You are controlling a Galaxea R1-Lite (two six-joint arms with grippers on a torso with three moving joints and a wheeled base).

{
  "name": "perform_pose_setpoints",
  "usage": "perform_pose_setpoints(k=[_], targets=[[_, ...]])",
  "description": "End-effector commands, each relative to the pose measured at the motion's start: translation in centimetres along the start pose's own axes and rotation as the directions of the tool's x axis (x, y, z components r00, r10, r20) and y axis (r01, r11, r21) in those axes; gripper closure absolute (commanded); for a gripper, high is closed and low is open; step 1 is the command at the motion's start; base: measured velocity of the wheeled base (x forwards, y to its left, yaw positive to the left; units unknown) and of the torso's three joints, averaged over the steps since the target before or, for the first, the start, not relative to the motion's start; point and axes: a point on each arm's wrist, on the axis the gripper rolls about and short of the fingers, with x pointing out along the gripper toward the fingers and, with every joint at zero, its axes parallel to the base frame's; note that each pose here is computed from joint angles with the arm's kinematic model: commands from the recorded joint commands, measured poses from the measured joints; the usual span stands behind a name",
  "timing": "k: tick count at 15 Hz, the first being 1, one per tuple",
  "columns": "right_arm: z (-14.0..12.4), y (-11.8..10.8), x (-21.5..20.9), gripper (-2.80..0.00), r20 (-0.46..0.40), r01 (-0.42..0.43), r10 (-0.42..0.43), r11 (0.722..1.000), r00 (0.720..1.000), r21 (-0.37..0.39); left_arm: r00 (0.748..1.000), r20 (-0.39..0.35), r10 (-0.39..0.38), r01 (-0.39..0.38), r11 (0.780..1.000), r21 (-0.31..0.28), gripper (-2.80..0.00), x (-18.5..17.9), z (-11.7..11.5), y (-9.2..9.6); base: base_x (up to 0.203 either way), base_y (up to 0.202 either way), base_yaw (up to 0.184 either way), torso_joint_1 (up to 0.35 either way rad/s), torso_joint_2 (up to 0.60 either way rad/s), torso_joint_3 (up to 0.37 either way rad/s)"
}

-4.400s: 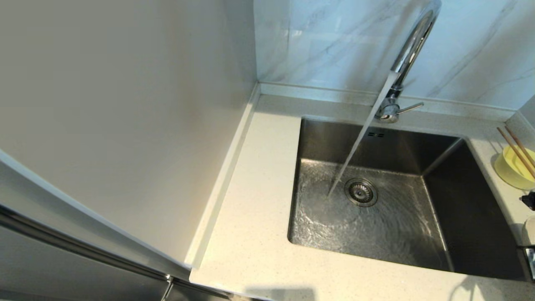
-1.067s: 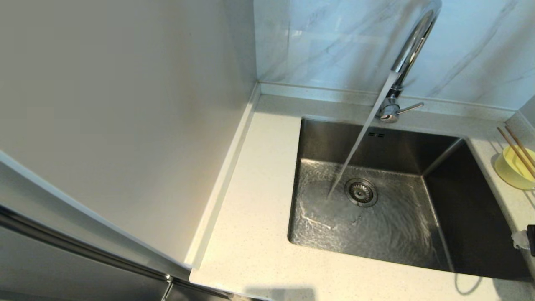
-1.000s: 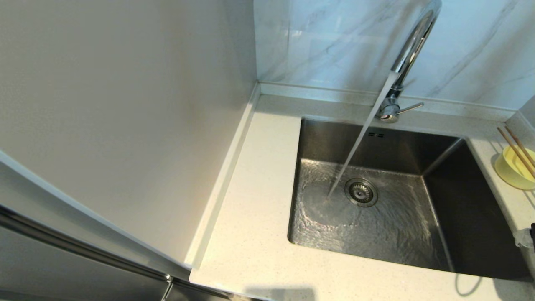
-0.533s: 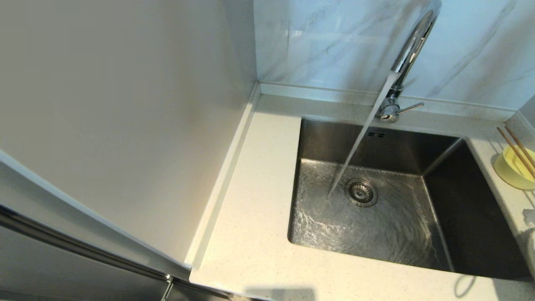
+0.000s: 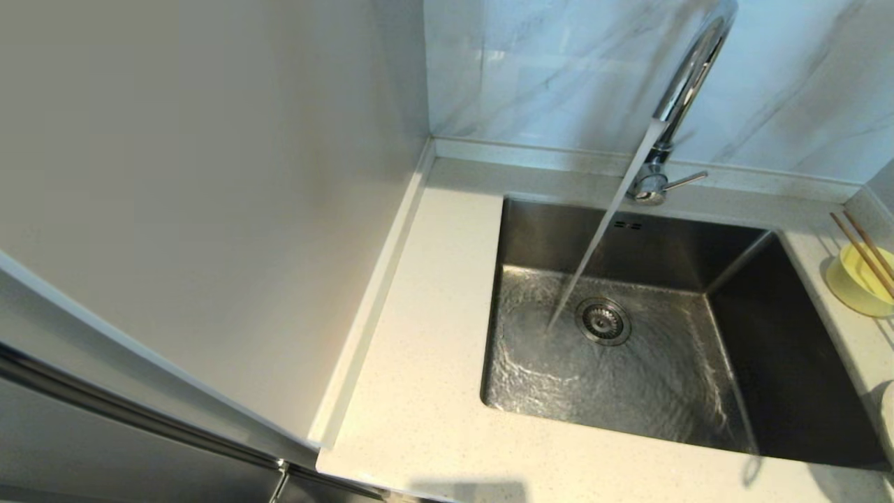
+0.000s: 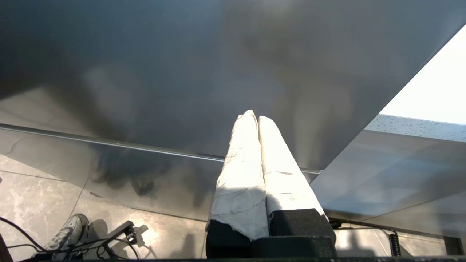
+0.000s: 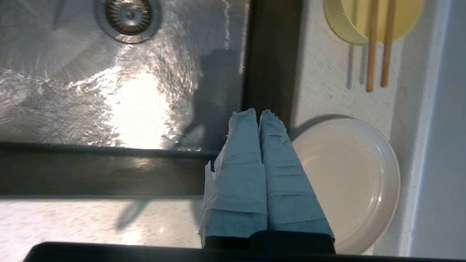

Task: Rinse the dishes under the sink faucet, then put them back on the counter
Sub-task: Turn off the faucet

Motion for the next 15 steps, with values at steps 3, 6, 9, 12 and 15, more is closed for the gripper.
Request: perform_pose_setpoints(k=[3,6,9,12,15], targets=[[3.5,0.6,0.6,0.00,-0.040,-0.014,0.014,1.000,0.999,-0.002,1.000,0.000,0.001,-0.001,1.000,0.000,0.00,0.0,0.0,0.0,0.000,0.000,0.000,0.000,0.00,0.000],[7.1,1.2,1.3,0.00,-0.121,-0.033,0.052,0.987,0.991,0.154,1.000,0.000,0.001,-0.001,1.000,0.000,0.00,0.0,0.0,0.0,0.000,0.000,0.000,0.000,0.00,0.000],[8.2,2.3,2.7,0.00,-0.255,-0.275,0.414,0.853,0.874,0.443,1.000,0.000,0.001,-0.001,1.000,0.000,0.00,0.0,0.0,0.0,0.000,0.000,0.000,0.000,0.00,0.000],[9.2,3.0,5.3,0.00,-0.290,-0.299,0.525,0.769,0.800,0.565,1.000,0.000,-0.001,0.001,1.000,0.000,0.00,0.0,0.0,0.0,0.000,0.000,0.000,0.000,0.00,0.000],[10.3,4.6,6.5,0.00,-0.282,-0.348,0.543,0.778,0.791,0.523,1.000,0.000,-0.001,0.001,1.000,0.000,0.00,0.0,0.0,0.0,0.000,0.000,0.000,0.000,0.00,0.000]])
